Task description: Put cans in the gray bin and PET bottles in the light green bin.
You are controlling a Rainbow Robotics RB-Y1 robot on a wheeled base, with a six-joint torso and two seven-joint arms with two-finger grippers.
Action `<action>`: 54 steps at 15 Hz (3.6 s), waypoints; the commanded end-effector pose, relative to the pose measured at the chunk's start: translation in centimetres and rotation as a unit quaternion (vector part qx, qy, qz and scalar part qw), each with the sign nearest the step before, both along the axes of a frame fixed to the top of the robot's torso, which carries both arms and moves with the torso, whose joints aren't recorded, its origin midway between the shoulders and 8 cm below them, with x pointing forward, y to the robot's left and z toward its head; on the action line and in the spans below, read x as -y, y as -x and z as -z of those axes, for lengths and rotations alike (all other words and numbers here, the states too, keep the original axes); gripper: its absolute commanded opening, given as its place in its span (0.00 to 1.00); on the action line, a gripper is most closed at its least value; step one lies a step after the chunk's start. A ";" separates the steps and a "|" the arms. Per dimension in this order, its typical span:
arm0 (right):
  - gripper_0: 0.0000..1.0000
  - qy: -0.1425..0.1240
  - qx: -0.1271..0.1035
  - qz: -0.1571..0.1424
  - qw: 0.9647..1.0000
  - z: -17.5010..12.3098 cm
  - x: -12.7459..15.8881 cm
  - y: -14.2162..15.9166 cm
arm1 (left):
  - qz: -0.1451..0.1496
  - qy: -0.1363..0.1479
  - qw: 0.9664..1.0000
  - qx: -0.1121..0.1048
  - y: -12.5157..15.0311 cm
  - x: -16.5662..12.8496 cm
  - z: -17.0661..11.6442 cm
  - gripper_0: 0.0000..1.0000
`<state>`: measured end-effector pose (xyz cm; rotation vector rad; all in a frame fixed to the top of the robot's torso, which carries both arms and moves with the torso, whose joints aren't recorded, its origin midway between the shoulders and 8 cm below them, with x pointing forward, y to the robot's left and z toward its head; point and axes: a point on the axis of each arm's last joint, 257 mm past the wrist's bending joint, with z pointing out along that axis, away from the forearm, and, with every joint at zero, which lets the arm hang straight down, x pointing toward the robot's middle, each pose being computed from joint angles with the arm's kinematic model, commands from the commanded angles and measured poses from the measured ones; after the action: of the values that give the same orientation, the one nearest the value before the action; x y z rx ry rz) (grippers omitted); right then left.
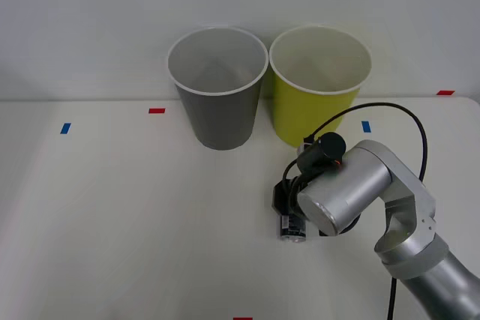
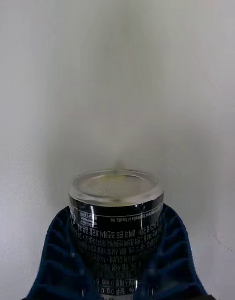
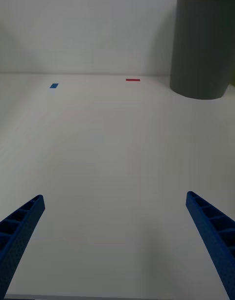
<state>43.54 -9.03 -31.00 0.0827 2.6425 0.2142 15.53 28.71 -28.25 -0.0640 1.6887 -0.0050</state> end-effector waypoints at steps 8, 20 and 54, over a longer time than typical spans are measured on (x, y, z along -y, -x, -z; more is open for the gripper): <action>0.00 -0.026 0.013 -0.022 0.999 -1.9 -0.5 0.8 | 0.000 0.000 1.000 0.000 0.0 0.0 0.0 1.00; 0.00 -0.062 0.182 -0.150 0.970 -10.8 -1.2 1.3 | 0.000 0.000 1.000 0.000 0.0 0.0 0.0 1.00; 0.00 -0.133 0.495 -0.198 0.836 -40.5 -12.3 -8.2 | 0.000 0.000 1.000 0.000 0.0 0.0 0.0 1.00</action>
<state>51.30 3.27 9.24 -0.3910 1.5536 0.5878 15.53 28.71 -28.25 -0.0639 1.6887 -0.0050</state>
